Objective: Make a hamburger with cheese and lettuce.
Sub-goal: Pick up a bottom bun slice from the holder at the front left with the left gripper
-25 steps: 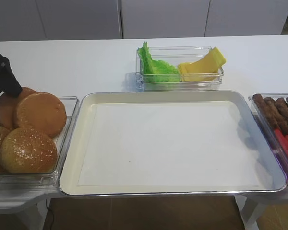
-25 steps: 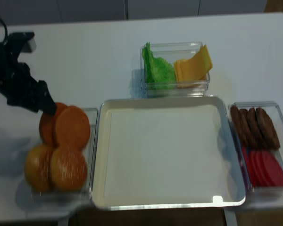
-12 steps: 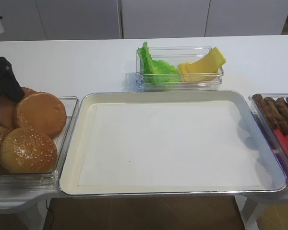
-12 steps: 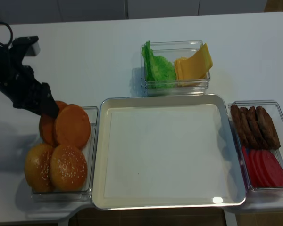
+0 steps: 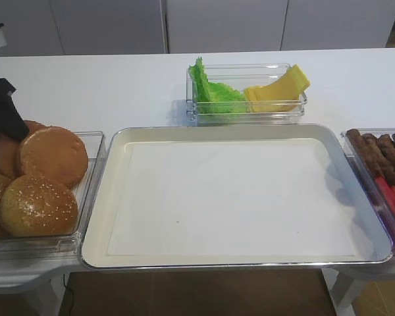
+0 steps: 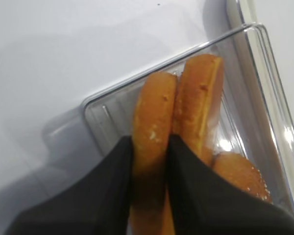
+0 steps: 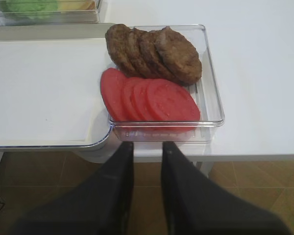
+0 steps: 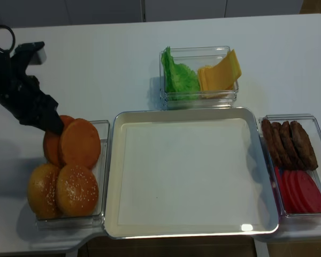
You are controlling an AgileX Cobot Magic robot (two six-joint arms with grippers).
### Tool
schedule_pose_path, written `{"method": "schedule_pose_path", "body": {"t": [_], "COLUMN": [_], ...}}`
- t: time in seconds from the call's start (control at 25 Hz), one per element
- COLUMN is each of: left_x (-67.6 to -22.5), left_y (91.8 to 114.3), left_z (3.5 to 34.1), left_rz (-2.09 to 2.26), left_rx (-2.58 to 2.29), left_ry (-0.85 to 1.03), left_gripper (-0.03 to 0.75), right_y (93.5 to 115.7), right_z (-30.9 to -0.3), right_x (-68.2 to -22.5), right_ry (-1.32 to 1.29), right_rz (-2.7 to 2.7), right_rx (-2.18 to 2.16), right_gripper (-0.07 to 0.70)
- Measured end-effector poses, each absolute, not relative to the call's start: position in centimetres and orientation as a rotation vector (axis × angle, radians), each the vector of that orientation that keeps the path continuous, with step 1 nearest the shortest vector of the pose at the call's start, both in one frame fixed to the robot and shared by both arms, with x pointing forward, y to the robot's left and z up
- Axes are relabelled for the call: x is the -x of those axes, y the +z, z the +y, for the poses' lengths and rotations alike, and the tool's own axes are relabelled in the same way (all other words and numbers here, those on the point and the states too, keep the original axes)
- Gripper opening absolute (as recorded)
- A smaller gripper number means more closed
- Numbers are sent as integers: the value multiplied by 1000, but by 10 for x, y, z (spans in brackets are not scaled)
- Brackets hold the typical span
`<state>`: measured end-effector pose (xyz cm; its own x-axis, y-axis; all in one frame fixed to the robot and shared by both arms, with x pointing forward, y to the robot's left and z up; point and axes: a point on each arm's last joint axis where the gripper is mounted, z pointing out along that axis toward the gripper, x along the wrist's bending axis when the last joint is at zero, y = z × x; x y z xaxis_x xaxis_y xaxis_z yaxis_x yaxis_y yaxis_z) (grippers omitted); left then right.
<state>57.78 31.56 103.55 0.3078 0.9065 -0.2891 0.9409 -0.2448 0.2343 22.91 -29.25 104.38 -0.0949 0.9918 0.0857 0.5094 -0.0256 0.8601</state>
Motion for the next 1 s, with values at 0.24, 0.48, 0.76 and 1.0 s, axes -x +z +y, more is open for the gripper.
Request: {"method": "schedule_pose_path", "body": {"t": [0.24, 0.48, 0.76, 1.0], "left_x": [-578, -582, -591, -593], "left_y": [1036, 1048, 1078, 1114], "left_z": [315, 316, 317, 317], "left_rz": [1649, 1626, 1578, 1549], "left_rx": [-2220, -2221, -2195, -2138], "left_ry": [-137, -92, 36, 167], "left_gripper": [131, 125, 119, 119], "right_y": [1044, 1044, 1044, 1044], "right_z": [-292, -292, -292, -292], "right_x": [-229, -229, -229, -229], "right_ry": [1040, 1038, 1039, 1039], "right_rz": [1658, 1661, 1660, 1660], "right_rx": [-1584, -1580, -1582, -1582], "right_gripper": [153, 153, 153, 153]}}
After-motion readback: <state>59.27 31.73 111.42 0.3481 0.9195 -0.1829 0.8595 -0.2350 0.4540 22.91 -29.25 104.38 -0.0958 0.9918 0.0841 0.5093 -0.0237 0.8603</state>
